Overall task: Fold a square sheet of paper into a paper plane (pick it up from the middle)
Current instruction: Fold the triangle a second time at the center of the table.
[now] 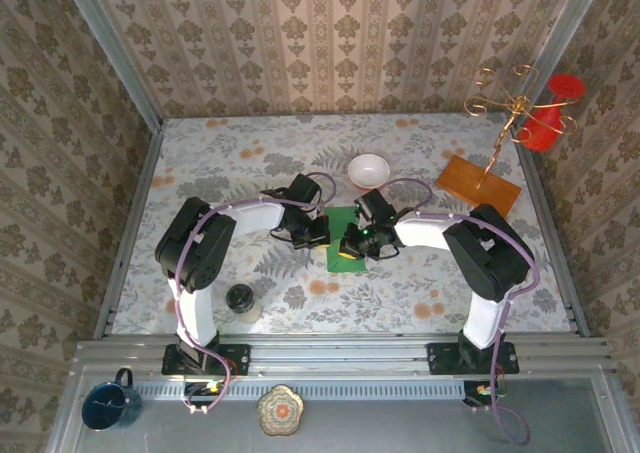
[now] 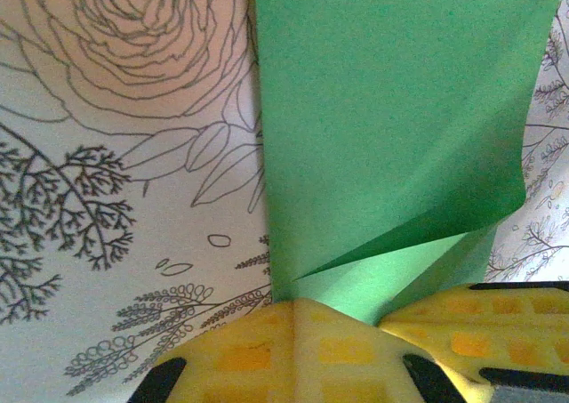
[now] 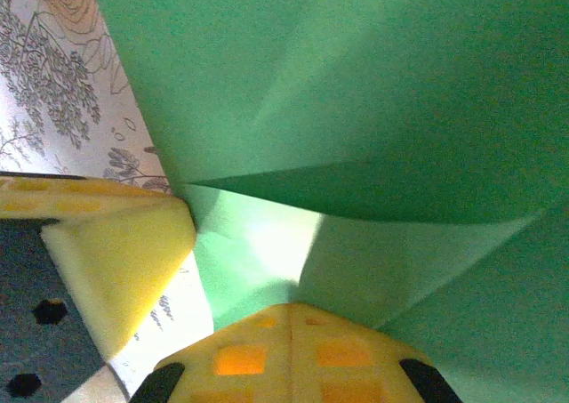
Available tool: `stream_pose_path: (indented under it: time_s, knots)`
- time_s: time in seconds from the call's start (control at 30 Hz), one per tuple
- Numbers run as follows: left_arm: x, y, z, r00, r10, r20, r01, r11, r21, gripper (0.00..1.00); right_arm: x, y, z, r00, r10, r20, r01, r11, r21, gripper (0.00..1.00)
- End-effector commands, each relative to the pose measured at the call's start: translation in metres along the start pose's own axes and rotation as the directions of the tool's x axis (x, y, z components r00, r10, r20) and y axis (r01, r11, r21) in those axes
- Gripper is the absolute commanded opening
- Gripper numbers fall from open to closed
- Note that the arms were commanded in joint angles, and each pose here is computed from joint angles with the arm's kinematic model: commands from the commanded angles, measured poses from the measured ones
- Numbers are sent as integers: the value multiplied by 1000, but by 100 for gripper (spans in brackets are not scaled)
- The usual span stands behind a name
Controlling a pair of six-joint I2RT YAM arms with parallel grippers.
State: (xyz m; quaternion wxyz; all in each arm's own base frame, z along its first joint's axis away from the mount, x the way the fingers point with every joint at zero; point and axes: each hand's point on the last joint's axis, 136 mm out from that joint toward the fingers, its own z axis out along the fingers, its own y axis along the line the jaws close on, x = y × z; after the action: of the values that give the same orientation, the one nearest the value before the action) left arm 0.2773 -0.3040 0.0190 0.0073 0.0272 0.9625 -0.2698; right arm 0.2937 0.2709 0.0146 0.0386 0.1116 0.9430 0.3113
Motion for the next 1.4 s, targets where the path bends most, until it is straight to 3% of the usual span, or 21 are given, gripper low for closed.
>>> stream_pose_path:
  time_s: [0.0, 0.1, 0.3, 0.5, 0.77, 0.97, 1.2, 1.37]
  knots:
    - [15, 42, 18, 997, -53, -54, 45, 990, -133, 0, 19, -35, -10, 999, 33, -18, -31, 991, 132, 6]
    - [15, 41, 18, 997, -49, -53, 42, 991, -127, 0, 17, -30, -19, 1000, 26, 8, -27, 993, 115, 6]
    - [13, 36, 15, 998, -39, -49, 34, 994, -109, 0, -7, 16, -36, 990, -57, 125, 64, 997, -51, 8]
    - [11, 31, 15, 998, -34, -50, 29, 995, -94, 0, -21, 27, -20, 992, -56, 116, 66, 994, -85, 7]
    - [9, 27, 13, 999, -28, -43, 24, 996, -88, 0, -19, 8, -4, 996, -54, 76, 56, 998, -23, 7]
    - [5, 19, 6, 999, -11, -30, 9, 997, -72, 0, -4, -28, 4, 999, -21, 44, 19, 998, 59, 6]
    - [-5, -24, -28, 994, 93, 49, -95, 995, 25, 0, 8, -58, 12, 1000, 6, 11, -8, 991, 134, 6]
    - [9, -38, -39, 992, 106, 72, -111, 992, 66, 1, 11, -63, 17, 1000, 21, -3, -21, 990, 138, 6]
